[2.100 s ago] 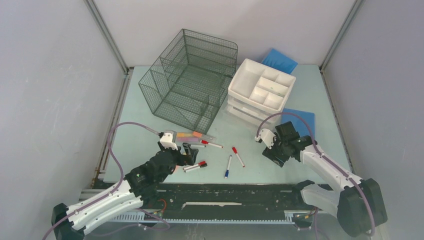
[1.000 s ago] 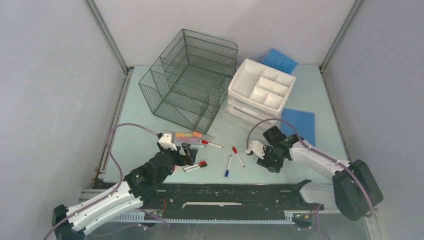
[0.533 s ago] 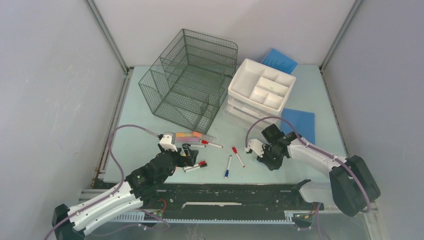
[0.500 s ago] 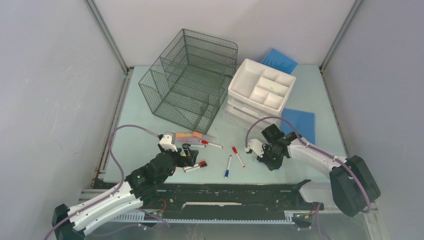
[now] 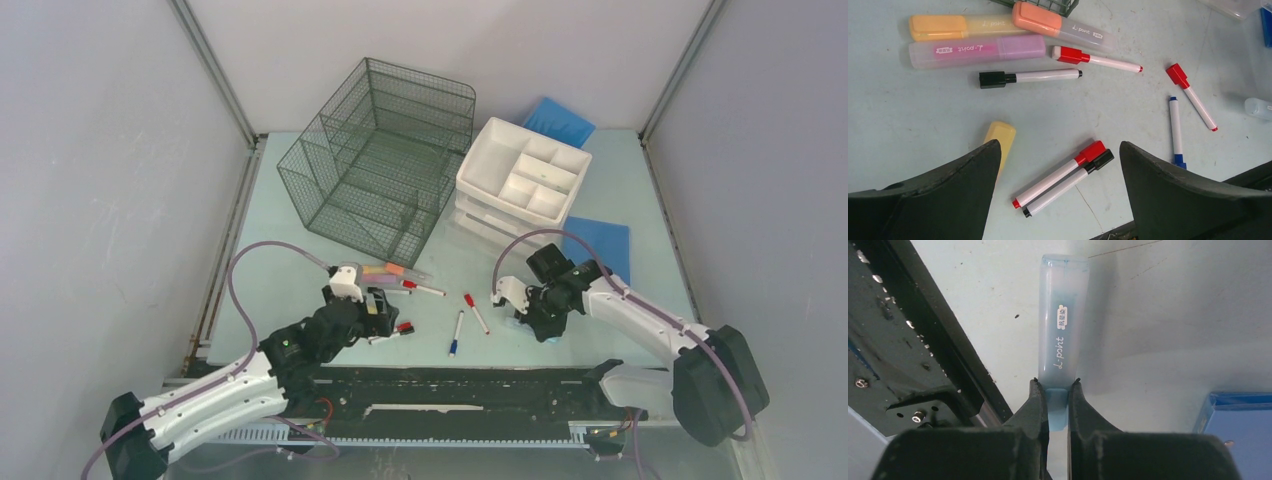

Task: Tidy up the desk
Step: Pick up the stationery from the center of the board, then place the stationery in the drawer.

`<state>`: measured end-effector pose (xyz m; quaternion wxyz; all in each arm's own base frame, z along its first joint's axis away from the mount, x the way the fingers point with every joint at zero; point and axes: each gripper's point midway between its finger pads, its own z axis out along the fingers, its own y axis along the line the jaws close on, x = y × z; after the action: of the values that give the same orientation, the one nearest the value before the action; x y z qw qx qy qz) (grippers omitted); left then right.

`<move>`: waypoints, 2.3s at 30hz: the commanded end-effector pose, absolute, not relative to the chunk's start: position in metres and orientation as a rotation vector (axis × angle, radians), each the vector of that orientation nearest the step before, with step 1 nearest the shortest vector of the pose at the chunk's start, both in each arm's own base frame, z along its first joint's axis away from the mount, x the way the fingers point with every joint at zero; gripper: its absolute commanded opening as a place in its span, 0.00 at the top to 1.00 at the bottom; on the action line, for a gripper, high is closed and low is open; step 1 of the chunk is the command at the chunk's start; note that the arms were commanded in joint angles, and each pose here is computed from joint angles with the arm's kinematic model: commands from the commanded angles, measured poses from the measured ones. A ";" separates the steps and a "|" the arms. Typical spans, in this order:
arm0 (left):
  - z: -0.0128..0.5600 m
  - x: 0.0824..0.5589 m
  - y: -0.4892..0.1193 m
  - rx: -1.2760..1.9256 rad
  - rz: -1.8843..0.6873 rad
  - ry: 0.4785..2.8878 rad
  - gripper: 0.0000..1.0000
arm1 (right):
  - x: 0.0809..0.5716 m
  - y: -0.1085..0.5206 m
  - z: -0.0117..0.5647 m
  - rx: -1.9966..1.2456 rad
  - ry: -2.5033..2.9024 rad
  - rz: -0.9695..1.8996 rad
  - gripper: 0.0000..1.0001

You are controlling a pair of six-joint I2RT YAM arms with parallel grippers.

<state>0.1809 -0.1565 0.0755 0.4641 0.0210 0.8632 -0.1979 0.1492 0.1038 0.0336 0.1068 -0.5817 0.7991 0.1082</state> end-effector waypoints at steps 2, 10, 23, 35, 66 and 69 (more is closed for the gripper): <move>0.093 0.183 -0.165 0.075 -0.488 2.154 0.04 | 0.149 0.112 0.055 -1.746 2.261 0.367 1.00; 0.087 0.179 -0.164 0.165 -0.391 2.263 0.00 | 0.146 0.128 0.097 -1.741 2.129 0.515 1.00; 0.080 0.183 -0.150 0.118 -0.316 2.301 0.00 | 0.204 0.151 0.189 -1.583 1.911 0.353 1.00; 0.066 0.185 -0.138 0.066 -0.235 2.320 0.00 | 0.287 0.152 0.201 -1.270 1.958 0.099 1.00; 0.068 0.185 -0.135 0.048 -0.246 2.306 0.04 | 0.286 0.156 0.183 -1.239 1.972 0.175 0.43; 0.067 0.184 -0.134 0.043 -0.239 2.316 0.04 | 0.269 0.164 0.186 -1.295 1.936 0.287 0.40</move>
<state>0.1838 -0.1359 0.0679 0.3973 0.0282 0.9123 -0.0950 0.2900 0.1525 0.1734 0.3790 -0.4890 0.7837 0.0546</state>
